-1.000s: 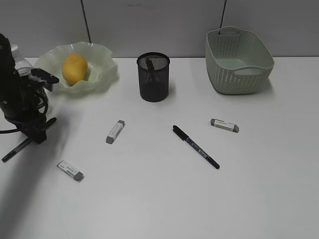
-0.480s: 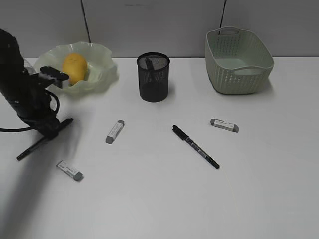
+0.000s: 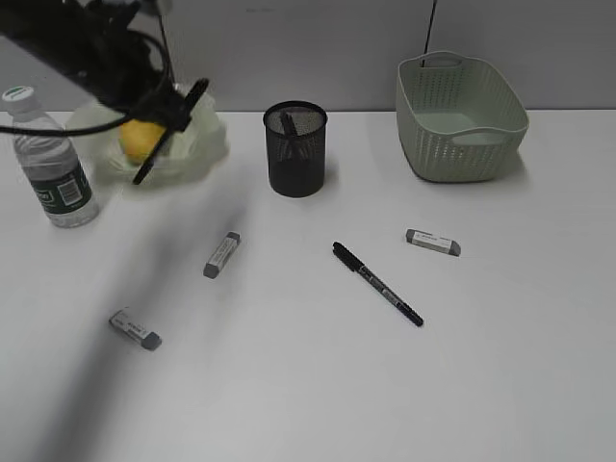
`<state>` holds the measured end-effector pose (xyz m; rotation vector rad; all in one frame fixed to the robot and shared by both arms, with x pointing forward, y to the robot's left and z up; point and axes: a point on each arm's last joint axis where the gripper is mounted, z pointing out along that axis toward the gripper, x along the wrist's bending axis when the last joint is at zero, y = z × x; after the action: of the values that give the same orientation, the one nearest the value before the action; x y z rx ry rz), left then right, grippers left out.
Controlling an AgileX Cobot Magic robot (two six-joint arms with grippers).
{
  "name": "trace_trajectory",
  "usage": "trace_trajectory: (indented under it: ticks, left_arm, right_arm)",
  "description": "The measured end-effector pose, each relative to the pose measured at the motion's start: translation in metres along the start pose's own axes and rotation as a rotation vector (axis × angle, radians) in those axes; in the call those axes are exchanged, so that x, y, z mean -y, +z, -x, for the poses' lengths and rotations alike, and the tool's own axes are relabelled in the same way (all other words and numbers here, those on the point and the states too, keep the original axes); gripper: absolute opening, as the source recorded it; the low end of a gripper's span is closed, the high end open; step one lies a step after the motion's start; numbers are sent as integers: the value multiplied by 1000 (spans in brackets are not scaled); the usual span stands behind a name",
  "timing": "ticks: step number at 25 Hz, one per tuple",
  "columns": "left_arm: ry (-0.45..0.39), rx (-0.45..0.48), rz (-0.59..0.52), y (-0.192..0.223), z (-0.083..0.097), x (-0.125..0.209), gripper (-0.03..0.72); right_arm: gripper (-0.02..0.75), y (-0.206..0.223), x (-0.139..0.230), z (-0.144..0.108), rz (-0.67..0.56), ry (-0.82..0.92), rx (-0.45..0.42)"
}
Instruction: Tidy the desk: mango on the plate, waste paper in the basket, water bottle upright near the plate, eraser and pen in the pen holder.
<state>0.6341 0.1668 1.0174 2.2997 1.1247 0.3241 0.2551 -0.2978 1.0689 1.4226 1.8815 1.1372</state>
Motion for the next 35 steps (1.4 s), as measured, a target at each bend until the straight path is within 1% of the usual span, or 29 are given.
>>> trace_trajectory:
  ticks: [3, 5, 7, 8, 11, 15, 22, 25, 30, 35]
  left_arm:
    - [-56, 7, 191, -10, 11, -33, 87]
    - [-109, -4, 320, -15, 16, -50, 87]
    - [-154, -34, 444, -17, 23, -64, 87]
    - [-164, -53, 495, -18, 27, -69, 87]
    - [-179, -101, 596, -10, 39, -79, 87]
    - [-193, -149, 656, 19, 54, -82, 87]
    - [-203, -214, 673, 70, 69, -72, 87]
    - [-213, -231, 673, 85, 71, -67, 87]
    - [-250, -230, 650, 101, 70, -59, 87]
    - [-256, -227, 626, 111, 70, -54, 87]
  right_arm:
    - [490, 0, 0, 0, 0, 0, 0]
    - [490, 0, 0, 0, 0, 0, 0]
    - [490, 0, 0, 0, 0, 0, 0]
    - [490, 0, 0, 0, 0, 0, 0]
    - [490, 0, 0, 0, 1, -1, 0]
    - [490, 0, 0, 0, 1, -1, 0]
    - [491, 0, 0, 0, 1, 0, 0]
    - [491, 0, 0, 0, 1, 0, 0]
    - [491, 0, 0, 0, 1, 0, 0]
    - [491, 0, 0, 0, 2, -1, 0]
